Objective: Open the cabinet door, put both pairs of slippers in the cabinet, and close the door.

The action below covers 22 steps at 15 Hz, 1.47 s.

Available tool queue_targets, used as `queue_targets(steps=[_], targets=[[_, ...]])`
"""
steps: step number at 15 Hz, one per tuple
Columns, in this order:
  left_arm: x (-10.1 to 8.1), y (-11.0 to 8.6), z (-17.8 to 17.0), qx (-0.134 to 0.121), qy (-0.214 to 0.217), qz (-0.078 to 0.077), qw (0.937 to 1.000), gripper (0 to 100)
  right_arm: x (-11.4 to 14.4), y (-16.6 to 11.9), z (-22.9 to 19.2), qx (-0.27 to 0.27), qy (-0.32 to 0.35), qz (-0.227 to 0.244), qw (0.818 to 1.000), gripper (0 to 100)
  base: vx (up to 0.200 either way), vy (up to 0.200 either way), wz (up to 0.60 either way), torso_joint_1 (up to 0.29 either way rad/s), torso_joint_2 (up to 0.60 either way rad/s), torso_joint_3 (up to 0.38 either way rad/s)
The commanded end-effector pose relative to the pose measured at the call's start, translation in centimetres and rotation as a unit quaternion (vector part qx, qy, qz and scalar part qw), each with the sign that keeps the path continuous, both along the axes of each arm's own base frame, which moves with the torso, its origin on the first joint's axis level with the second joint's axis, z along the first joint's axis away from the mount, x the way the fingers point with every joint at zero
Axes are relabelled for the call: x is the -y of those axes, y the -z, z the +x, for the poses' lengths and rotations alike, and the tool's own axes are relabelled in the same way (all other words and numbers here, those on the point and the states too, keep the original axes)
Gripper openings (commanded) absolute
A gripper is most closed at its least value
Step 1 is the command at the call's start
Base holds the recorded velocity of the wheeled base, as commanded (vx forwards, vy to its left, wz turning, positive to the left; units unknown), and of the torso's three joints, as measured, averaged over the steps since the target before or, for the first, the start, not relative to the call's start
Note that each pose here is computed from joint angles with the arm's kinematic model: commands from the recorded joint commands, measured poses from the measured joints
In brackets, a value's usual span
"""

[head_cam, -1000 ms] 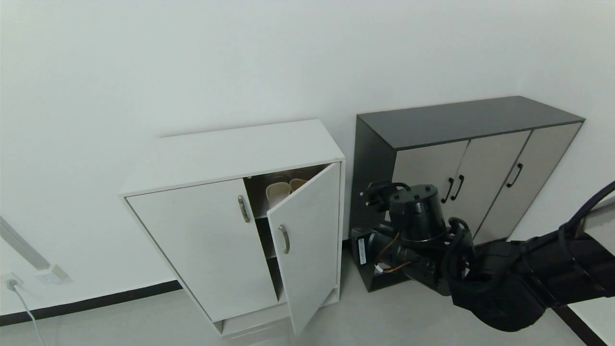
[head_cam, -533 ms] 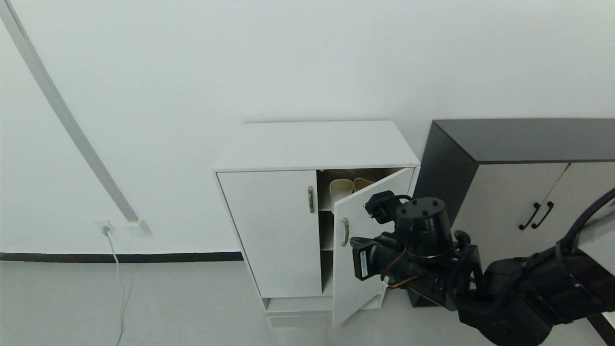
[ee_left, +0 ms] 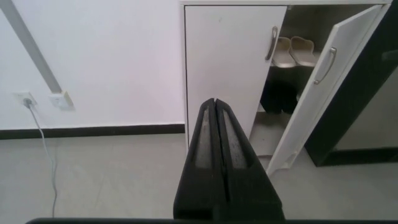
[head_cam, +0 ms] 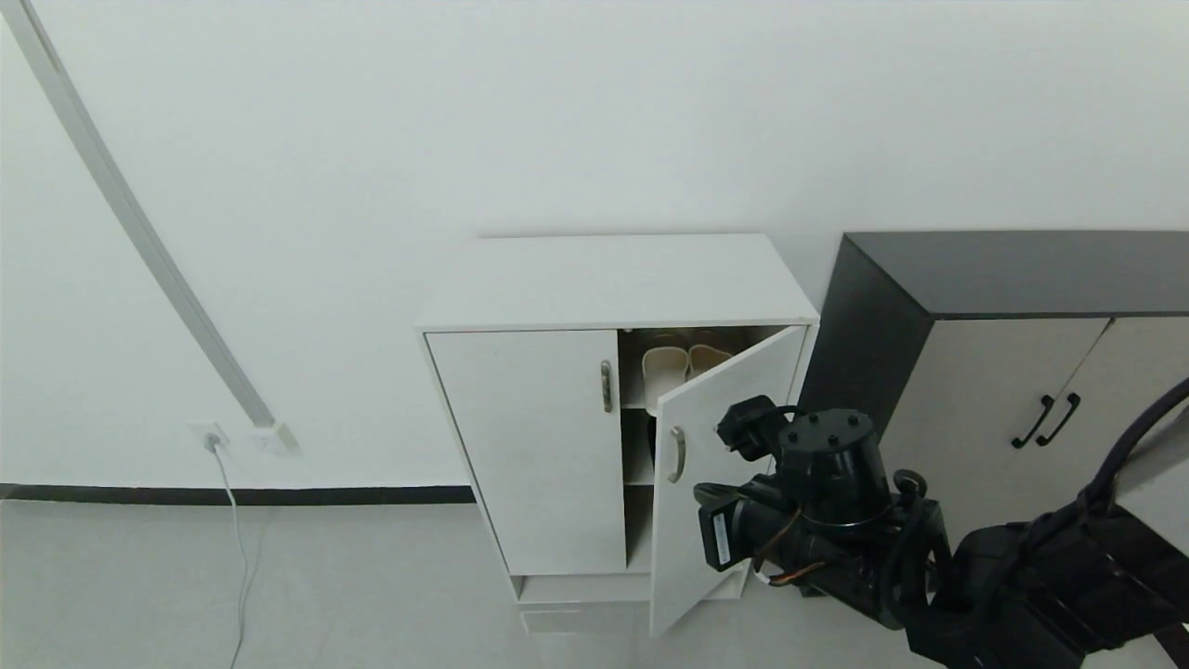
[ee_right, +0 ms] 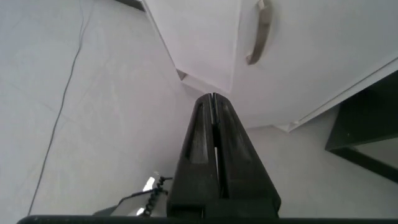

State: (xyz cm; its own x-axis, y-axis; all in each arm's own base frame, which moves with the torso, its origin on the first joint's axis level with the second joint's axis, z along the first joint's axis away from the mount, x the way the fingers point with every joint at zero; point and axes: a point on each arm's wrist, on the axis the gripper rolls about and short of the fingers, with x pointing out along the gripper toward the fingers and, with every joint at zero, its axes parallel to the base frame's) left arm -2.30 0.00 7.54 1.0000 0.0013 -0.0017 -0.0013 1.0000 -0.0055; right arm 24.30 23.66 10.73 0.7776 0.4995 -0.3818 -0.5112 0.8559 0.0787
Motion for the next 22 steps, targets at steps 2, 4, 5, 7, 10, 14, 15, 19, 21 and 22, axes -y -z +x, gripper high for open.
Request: queue_targets(steps=[2, 4, 5, 7, 10, 14, 15, 19, 21, 22], targets=[[0.0, 0.0, 0.0, -0.001, 0.0, 0.0, 1.0, 0, 0.9, 0.4, -0.9, 0.0, -0.001, -0.002, 1.0, 0, 0.2, 0.0, 0.0, 0.005, 0.0, 0.005], [0.0, 0.0, 0.0, -0.001, 0.001, 0.0, 1.0, 0, 1.4, 0.4, -1.4, 0.005, -0.003, -0.007, 1.0, 0, 0.2, 0.0, 0.0, -0.012, 0.0, 0.009], [0.0, 0.0, 0.0, -0.001, 0.001, 0.0, 1.0, 0, 1.6, 0.4, -1.7, 0.004, -0.004, -0.009, 1.0, 0, 0.2, 0.0, 0.0, 0.007, 0.0, 0.002], [0.0, 0.0, 0.0, -0.001, 0.0, 0.0, 1.0, 0, 2.1, 0.6, -2.2, -0.002, -0.005, -0.014, 1.0, 0, 0.2, 0.0, 0.0, 0.01, 0.0, 0.002], [0.0, 0.0, 0.0, -0.001, 0.0, -0.001, 1.0, 0, 2.4, 0.7, -2.6, -0.001, -0.005, -0.014, 1.0, 0, 0.133, 0.0, 0.0, 0.003, 0.0, 0.0], [0.0, 0.0, 0.0, -0.001, -0.001, -0.001, 1.0, 0, 2.3, 0.7, -1.9, 0.0, 0.0, -0.011, 1.0, 0, 0.0, 0.0, 0.0, 0.0, 0.0, 0.0], [0.0, 0.0, 0.0, -0.001, -0.001, -0.001, 1.0, 0, 2.2, 0.8, -1.4, 0.001, 0.006, -0.01, 1.0, 0, 0.0, 0.0, 0.0, 0.0, 0.0, 0.0], [0.0, 0.0, 0.0, -0.001, -0.001, -0.001, 1.0, 0, 1.7, 1.4, 0.9, 0.003, 0.023, -0.007, 1.0, 0, 0.0, 0.0, 0.0, 0.0, 0.0, 0.0], [0.0, 0.0, 0.0, -0.001, -0.001, -0.001, 1.0, 0, 1.3, 1.8, 2.2, 0.004, 0.029, -0.007, 1.0, 0, 0.0, 0.0, 0.0, 0.0, 0.0, 0.0], [0.0, 0.0, 0.0, -0.001, -0.001, -0.002, 1.0, 0, 1.1, 2.0, 2.7, 0.005, 0.033, -0.006, 0.999, 0, 0.0, 0.0, 0.0, 0.0, 0.0, 0.0]])
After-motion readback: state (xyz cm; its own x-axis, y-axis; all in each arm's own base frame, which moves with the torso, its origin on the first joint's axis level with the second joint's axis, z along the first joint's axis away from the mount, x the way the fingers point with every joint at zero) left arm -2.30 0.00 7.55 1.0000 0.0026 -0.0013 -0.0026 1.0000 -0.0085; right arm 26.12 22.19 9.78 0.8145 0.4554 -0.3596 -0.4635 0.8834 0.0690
